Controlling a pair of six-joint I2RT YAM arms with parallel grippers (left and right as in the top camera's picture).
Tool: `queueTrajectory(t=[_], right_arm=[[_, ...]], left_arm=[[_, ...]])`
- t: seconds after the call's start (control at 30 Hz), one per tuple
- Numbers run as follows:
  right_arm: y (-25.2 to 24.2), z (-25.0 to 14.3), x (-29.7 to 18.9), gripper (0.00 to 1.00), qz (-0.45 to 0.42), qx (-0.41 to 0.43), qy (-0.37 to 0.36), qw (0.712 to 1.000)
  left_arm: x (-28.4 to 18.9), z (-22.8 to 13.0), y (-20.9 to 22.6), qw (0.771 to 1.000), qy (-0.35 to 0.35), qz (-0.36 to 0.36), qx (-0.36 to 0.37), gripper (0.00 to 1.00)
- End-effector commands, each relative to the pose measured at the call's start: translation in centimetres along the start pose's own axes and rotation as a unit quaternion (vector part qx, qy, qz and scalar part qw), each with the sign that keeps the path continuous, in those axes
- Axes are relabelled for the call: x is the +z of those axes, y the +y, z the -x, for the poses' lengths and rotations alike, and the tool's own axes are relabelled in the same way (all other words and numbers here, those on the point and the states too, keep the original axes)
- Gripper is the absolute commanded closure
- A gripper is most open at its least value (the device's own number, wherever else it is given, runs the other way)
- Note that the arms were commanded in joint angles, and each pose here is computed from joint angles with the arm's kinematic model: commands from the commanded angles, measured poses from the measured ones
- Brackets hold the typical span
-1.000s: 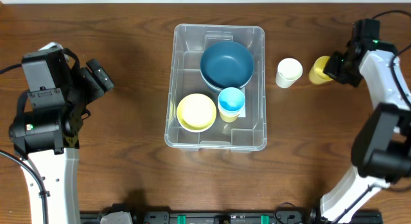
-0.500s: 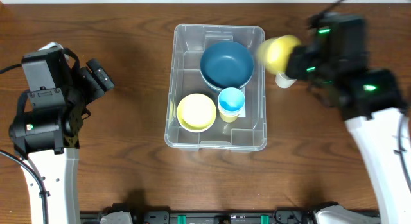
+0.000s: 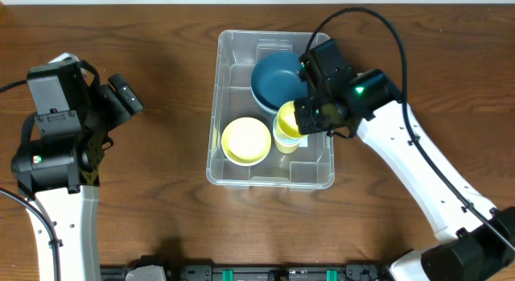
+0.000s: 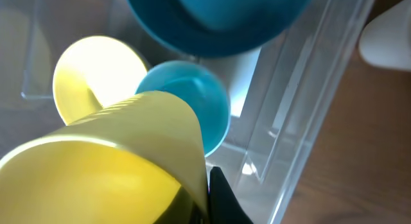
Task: Pack container
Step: 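Stack the yellow cup onto the cup stack in the bin, then grasp the white cup with the right gripper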
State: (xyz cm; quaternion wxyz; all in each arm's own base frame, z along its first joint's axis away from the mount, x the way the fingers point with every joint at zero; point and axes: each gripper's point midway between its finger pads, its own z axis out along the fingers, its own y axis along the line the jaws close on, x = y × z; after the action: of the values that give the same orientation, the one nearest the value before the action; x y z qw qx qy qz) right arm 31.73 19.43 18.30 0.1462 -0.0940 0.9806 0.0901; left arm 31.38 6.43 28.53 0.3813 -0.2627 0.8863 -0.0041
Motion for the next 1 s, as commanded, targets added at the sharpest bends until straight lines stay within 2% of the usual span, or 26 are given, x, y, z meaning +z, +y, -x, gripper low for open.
queueTrajectory(t=[0.0, 0.13, 0.27, 0.43, 0.6, 0.8, 0.97], right_arm=[[-0.6, 0.3, 0.5, 0.54, -0.026, -0.010, -0.004, 1.000], [-2.4, 2.5, -0.1, 0.50, -0.067, 0.000, -0.054, 0.996], [-4.6, 5.1, -2.1, 0.41, -0.065, 0.042, -0.114, 0.990], [-11.4, 7.4, -3.8, 0.39, -0.088, 0.134, -0.157, 0.974], [-16.9, 7.7, -2.6, 0.42, -0.085, 0.200, -0.143, 0.965], [-21.3, 6.7, 1.8, 0.41, -0.104, 0.246, -0.089, 0.960], [-21.2, 7.8, 7.6, 0.39, -0.056, 0.213, -0.060, 0.974]], left_arm=[[-0.5, 0.6, 0.1, 1.000, -0.011, 0.002, -0.003, 0.02], [-0.5, 0.6, 0.1, 1.000, -0.011, 0.002, -0.003, 0.02], [-0.5, 0.6, 0.1, 1.000, -0.011, 0.002, -0.003, 0.02], [-0.5, 0.6, 0.1, 1.000, -0.011, 0.002, -0.003, 0.02], [-0.5, 0.6, 0.1, 1.000, -0.011, 0.002, -0.003, 0.02], [-0.5, 0.6, 0.1, 1.000, -0.011, 0.002, -0.003, 0.02], [-0.5, 0.6, 0.1, 1.000, -0.011, 0.002, -0.003, 0.02]])
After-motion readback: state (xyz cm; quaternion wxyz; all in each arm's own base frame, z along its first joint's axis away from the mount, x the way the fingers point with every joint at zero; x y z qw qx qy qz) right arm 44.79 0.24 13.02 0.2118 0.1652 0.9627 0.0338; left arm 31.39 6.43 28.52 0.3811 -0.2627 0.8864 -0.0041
